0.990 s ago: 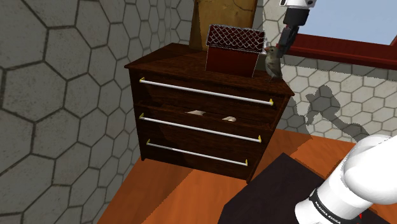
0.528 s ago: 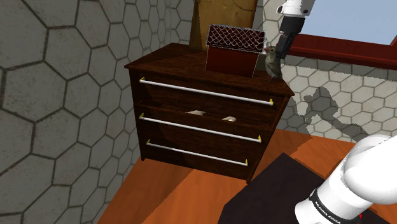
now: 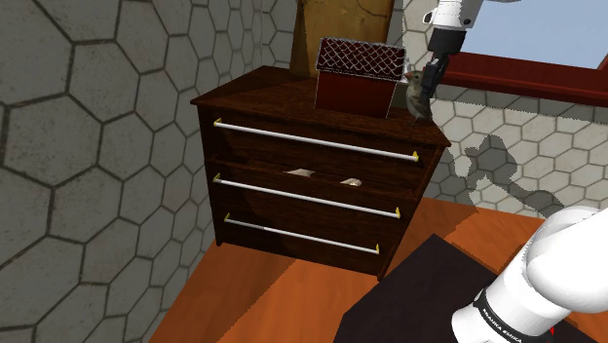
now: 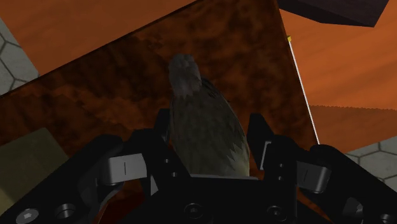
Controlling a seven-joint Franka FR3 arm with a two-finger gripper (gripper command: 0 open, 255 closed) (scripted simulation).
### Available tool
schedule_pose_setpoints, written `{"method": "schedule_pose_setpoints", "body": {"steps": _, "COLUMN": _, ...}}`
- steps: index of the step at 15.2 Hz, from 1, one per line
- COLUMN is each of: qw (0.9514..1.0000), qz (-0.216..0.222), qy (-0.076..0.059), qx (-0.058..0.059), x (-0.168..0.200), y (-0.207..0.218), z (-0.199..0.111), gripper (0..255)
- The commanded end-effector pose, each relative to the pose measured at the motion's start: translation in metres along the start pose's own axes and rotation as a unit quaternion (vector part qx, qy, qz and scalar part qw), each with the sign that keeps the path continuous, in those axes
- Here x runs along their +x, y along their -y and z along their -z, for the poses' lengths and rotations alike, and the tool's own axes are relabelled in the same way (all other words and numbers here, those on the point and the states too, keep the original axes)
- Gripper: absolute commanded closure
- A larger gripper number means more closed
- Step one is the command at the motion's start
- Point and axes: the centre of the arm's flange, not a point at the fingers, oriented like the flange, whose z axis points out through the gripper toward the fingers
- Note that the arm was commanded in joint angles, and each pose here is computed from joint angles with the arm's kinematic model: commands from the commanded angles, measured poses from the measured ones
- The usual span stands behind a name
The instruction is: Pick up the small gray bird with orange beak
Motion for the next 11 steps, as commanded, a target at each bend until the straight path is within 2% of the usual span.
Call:
{"method": "schedule_pose_setpoints", "body": {"steps": 1, "qw": 1.0, "qz": 0.0, "qy": 0.002, "qx": 0.001, "x": 0.0, "y": 0.0, "z": -0.002, "gripper": 255}}
{"method": "schedule_pose_setpoints", "body": {"steps": 4, "qw": 1.0, "qz": 0.0, "qy": 0.002, "qx": 0.001, "x": 0.001, "y": 0.0, "z": -0.001, "gripper": 255}}
{"method": "schedule_pose_setpoints", "body": {"steps": 11, "qw": 1.0, "qz": 0.0, "qy": 0.002, "qx": 0.001, "x": 0.001, "y": -0.001, "z": 0.036, "gripper": 255}}
